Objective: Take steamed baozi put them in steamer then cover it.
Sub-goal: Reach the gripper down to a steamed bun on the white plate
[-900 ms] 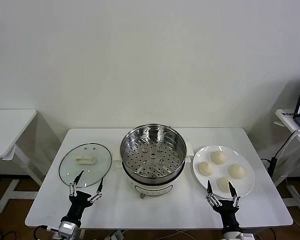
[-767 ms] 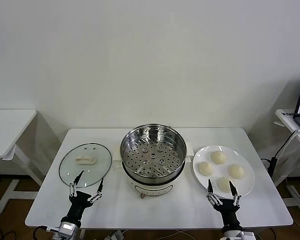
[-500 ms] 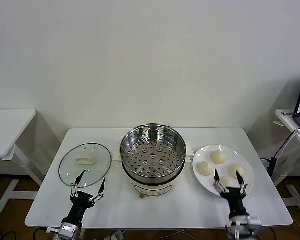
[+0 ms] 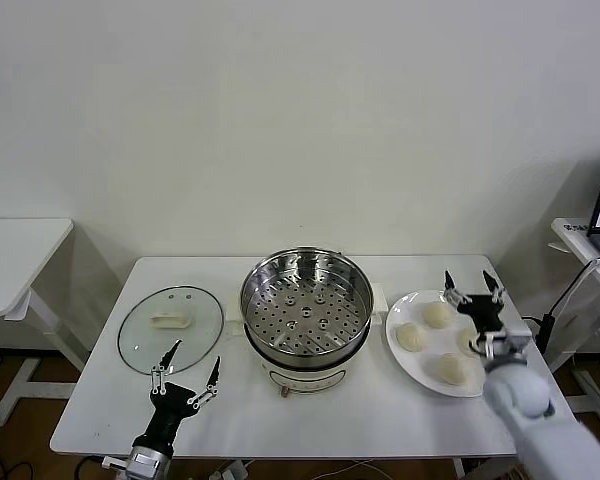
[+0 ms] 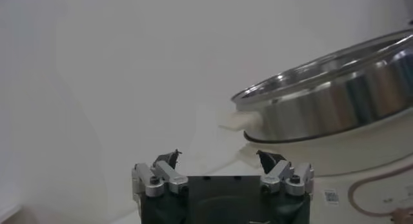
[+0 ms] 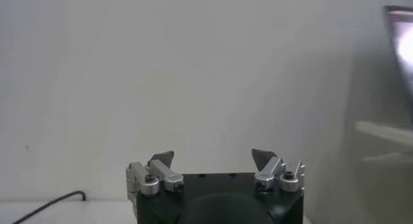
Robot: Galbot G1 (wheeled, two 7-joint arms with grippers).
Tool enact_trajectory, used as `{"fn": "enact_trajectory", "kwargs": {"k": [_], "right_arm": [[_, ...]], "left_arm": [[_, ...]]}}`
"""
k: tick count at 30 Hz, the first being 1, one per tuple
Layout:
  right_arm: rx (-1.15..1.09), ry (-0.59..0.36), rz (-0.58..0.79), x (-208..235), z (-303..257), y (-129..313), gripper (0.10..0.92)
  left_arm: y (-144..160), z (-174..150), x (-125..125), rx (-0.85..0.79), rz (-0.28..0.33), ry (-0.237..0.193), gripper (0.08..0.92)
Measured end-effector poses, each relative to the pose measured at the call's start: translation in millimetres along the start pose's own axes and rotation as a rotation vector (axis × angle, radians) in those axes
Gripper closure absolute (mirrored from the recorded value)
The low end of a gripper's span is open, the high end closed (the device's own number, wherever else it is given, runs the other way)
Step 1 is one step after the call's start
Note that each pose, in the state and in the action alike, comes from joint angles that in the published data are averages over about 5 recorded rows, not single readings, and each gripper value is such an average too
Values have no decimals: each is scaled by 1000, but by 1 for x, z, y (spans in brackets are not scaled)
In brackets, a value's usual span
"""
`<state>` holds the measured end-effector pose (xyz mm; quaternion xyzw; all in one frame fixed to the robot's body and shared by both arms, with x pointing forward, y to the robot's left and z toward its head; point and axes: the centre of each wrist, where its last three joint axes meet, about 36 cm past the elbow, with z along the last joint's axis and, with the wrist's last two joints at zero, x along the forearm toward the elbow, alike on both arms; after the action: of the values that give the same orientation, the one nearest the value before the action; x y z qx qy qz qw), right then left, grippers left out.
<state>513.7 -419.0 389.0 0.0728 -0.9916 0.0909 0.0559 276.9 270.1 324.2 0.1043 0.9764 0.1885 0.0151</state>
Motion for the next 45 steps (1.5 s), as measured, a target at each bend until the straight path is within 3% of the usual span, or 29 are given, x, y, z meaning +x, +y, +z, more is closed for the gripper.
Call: {"fn": "enact_trajectory", "kwargs": {"k": [9,19,31,45], "right_arm": [[276,184,-428,-57,-41,-65,200],[606,468,-806,-106,-91,-104,200],[840,715,-951,-152,-109,-93,200],[920,824,-994,-177,-91,-68,200]], "left_arm": [[-2,4,-1,-8,12,8,177],[-3,9,-3,-19,25,12,177],[0,14,0,-25,20,19,177],[0,18,2,-27,14,24,177]]}}
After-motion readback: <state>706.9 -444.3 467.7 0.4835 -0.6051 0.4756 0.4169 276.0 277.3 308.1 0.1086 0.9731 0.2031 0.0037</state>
